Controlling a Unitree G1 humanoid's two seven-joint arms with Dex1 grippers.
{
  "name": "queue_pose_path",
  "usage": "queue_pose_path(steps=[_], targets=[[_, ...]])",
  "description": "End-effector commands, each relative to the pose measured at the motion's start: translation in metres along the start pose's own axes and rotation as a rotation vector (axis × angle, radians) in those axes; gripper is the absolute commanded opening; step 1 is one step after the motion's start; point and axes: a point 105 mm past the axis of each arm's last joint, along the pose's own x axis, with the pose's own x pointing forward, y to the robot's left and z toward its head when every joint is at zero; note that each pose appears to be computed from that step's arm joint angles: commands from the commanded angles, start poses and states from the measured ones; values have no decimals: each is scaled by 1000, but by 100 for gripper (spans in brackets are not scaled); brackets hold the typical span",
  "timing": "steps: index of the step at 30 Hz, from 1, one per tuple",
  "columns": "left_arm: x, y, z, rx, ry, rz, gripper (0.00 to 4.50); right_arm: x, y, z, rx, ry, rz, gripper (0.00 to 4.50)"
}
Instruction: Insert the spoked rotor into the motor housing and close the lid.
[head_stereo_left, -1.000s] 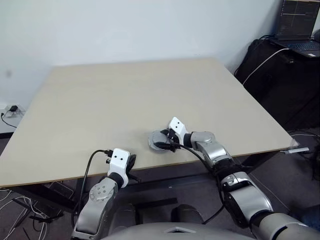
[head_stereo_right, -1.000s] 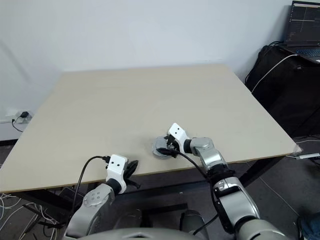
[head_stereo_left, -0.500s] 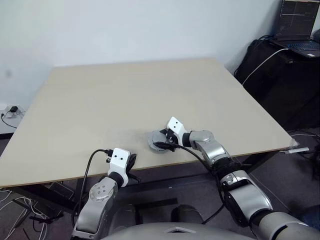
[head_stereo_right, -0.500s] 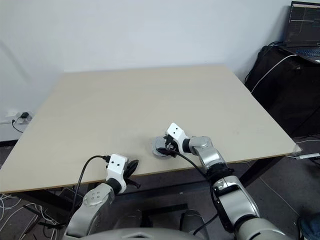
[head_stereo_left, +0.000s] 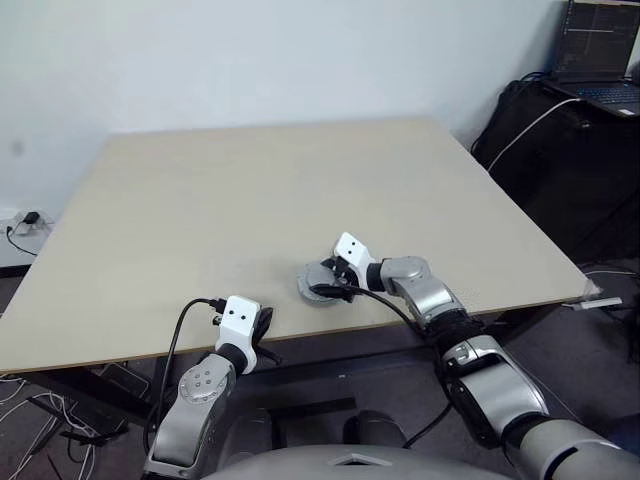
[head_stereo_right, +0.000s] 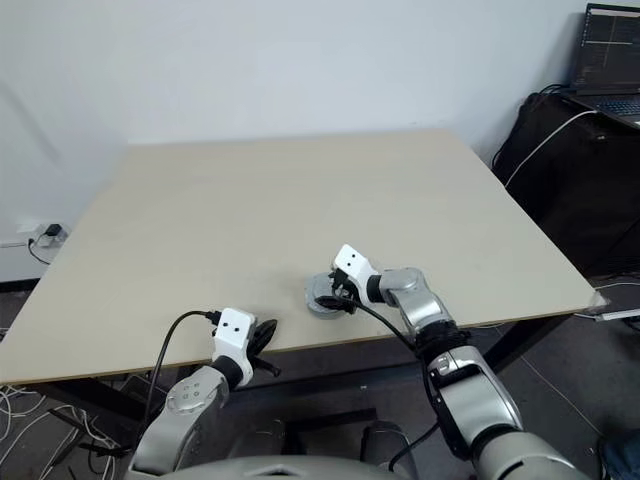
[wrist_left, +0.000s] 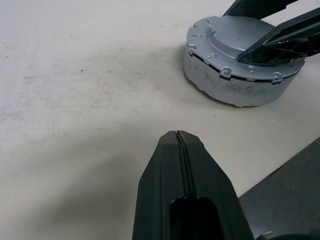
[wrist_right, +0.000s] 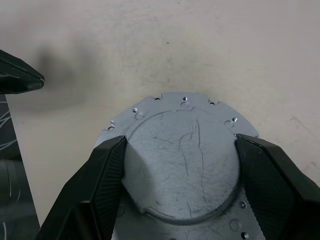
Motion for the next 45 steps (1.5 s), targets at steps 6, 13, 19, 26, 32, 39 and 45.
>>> queue_pose_path(steps=[6,13,19,26,32,39,45], targets=[[0,2,14,13,-52,7,0,0,8,-17,-7,80,50,310],[0,3,15,14,-53,9,0,-1,6,-15,-27,78,46,310],[0,3,15,15,-53,12,0,-1,2,-16,-43,74,19,310],[-1,3,16,16,-54,12,0,1,0,-19,-60,89,-6,310],[0,4,19,12,-67,16,0,1,-1,-22,-47,107,-1,310],[15,18,48,-43,-154,87,0,2,-1,-22,-38,107,-4,310],[46,31,57,-120,-74,41,0,2,0,-19,-35,96,-6,310]])
